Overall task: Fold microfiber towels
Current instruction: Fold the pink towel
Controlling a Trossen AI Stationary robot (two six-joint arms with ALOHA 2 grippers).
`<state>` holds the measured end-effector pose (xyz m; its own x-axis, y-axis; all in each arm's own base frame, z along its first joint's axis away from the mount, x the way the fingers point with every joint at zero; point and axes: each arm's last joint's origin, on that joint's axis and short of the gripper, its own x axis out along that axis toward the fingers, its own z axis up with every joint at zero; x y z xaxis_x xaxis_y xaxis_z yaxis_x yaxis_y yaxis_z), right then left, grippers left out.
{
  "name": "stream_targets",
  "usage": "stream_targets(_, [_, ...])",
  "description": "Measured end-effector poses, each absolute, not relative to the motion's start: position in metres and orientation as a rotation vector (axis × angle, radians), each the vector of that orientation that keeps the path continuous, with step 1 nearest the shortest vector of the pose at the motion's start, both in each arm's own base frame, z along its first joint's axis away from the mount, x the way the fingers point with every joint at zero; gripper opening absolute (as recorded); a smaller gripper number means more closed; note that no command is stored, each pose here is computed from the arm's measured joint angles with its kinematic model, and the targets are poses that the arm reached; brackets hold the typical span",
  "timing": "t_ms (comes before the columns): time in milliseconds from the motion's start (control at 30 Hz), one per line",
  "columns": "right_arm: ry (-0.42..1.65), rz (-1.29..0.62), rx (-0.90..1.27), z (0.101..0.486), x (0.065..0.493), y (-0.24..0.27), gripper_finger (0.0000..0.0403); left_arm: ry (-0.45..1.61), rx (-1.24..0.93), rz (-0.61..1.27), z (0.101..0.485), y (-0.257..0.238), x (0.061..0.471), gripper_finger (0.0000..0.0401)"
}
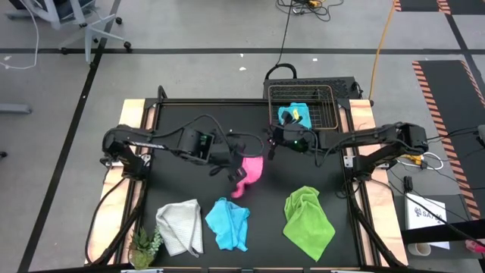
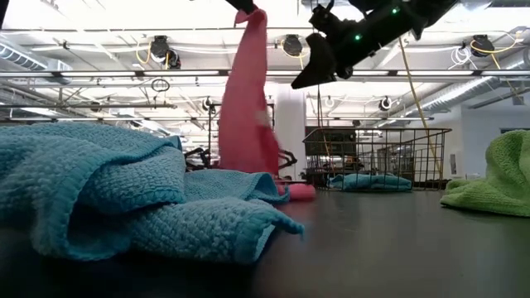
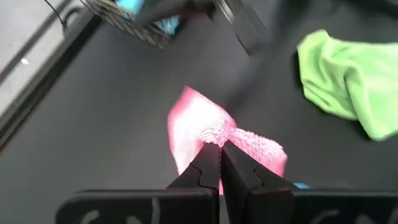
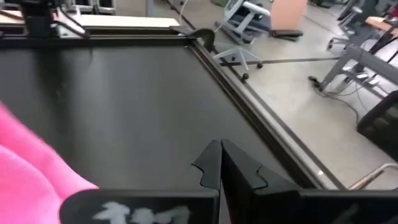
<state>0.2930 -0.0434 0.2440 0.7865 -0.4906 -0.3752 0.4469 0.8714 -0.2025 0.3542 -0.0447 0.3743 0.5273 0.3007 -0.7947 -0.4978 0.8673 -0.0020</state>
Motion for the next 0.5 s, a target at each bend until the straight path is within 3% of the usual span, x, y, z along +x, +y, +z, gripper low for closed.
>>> stream_targets(500, [0.442,-0.326,-0.054,0.241,0.295,0.008,0.0001,0.845,-0.236,0.534,0.377,-0.013,0.361,0.0004])
